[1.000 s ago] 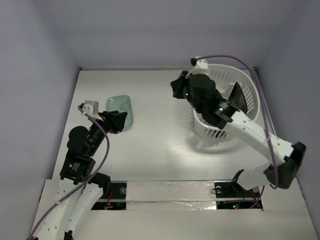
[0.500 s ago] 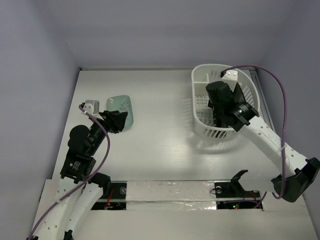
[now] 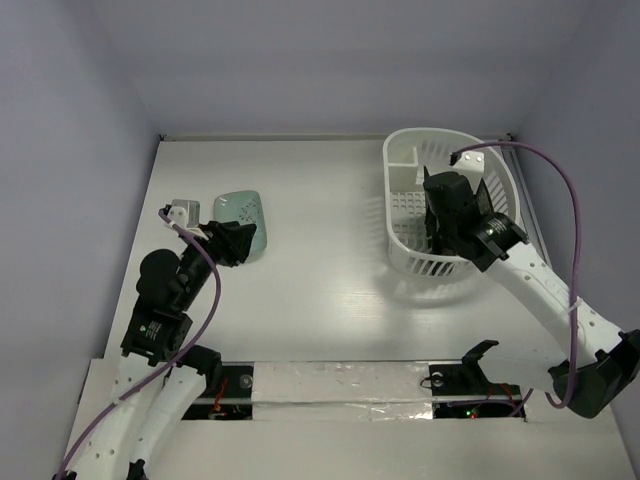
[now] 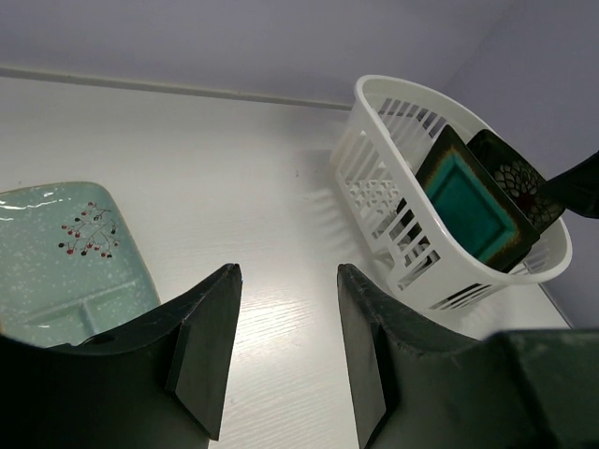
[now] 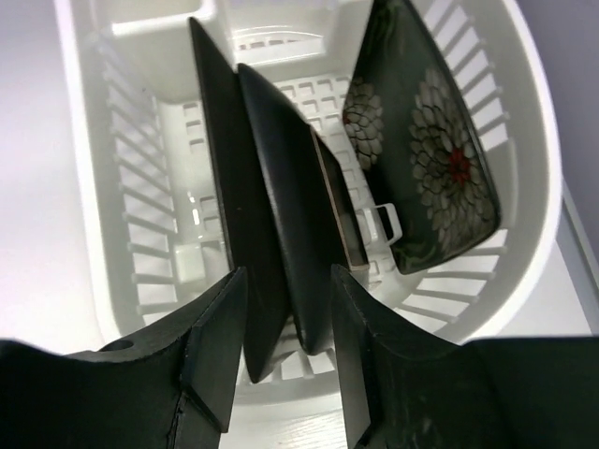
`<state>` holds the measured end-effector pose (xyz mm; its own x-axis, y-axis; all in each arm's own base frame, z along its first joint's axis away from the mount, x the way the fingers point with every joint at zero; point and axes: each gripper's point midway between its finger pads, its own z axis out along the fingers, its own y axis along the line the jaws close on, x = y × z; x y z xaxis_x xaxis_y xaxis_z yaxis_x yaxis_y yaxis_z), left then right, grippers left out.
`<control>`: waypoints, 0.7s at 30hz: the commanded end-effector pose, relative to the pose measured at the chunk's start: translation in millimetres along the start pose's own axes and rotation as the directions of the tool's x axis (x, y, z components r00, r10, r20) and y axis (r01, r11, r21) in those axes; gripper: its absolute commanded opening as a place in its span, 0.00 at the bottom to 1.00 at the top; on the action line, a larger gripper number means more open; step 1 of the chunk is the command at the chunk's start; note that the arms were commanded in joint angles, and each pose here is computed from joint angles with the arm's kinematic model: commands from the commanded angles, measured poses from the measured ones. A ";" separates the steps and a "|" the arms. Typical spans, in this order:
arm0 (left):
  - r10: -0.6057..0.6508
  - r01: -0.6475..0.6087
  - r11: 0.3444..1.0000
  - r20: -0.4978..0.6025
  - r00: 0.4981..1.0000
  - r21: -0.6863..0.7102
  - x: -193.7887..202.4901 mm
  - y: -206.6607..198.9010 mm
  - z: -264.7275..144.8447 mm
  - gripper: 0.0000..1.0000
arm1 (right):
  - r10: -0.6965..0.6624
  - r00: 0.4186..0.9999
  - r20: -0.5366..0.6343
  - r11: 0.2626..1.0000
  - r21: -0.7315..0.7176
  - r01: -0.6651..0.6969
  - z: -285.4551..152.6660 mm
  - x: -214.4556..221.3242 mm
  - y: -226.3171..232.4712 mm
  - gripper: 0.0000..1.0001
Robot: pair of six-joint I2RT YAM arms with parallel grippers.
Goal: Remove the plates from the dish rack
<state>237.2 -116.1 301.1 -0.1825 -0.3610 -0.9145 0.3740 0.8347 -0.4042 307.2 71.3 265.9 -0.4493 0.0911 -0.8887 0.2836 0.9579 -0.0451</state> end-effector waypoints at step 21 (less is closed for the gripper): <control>0.002 -0.004 0.999 0.045 0.999 0.032 -15.6 -8.6 -0.8 0.42 | 0.002 0.998 -0.070 1.000 0.001 -0.002 35.3 21.8 -8.0 0.50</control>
<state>236.6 -117.2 301.1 -0.1852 -0.3598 -0.9145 0.3800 0.8319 -0.4043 314.1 56.8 225.2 -0.5411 0.0883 -0.8363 0.2895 0.9532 -0.0867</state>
